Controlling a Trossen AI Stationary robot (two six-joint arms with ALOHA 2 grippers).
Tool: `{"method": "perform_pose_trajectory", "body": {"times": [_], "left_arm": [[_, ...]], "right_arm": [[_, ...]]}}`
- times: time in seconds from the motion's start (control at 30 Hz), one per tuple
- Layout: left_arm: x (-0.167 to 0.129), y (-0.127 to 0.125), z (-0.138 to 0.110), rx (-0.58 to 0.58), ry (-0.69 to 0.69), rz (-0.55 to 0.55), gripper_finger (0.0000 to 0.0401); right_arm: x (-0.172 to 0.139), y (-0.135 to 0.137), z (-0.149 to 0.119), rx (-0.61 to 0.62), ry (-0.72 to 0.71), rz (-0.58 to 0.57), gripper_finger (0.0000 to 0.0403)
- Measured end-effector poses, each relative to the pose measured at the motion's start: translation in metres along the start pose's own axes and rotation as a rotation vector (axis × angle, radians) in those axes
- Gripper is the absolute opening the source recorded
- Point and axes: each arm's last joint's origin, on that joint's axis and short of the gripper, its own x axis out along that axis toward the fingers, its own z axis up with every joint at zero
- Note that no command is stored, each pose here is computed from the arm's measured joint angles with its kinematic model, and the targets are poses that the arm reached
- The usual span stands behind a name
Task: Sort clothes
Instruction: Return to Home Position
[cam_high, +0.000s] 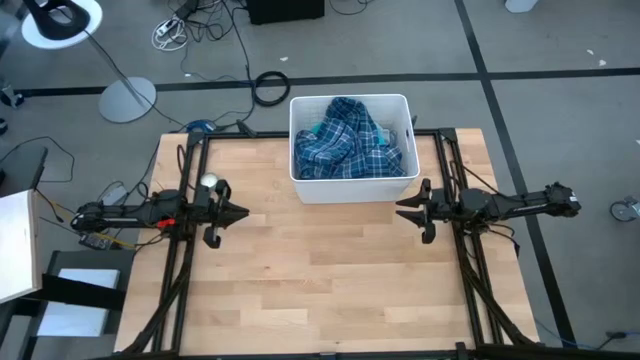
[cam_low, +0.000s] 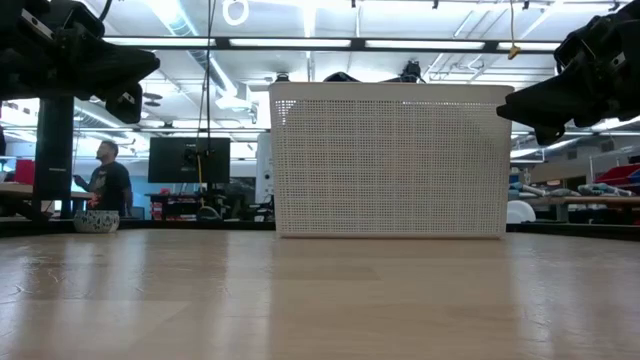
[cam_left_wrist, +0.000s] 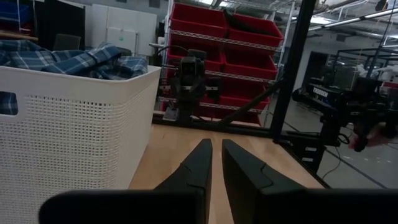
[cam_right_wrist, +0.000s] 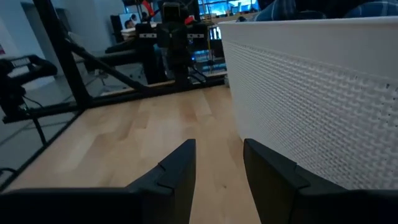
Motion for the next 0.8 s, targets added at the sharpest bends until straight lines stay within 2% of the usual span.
{"method": "perform_pose_trajectory", "body": {"times": [0.8], "left_arm": [[0.0000,-0.0001,0.0006,0.000,-0.006,-0.001,0.0042]], "right_arm": [[0.0005,0.0001,-0.0007,0.015,0.005,0.001,0.0137]]}}
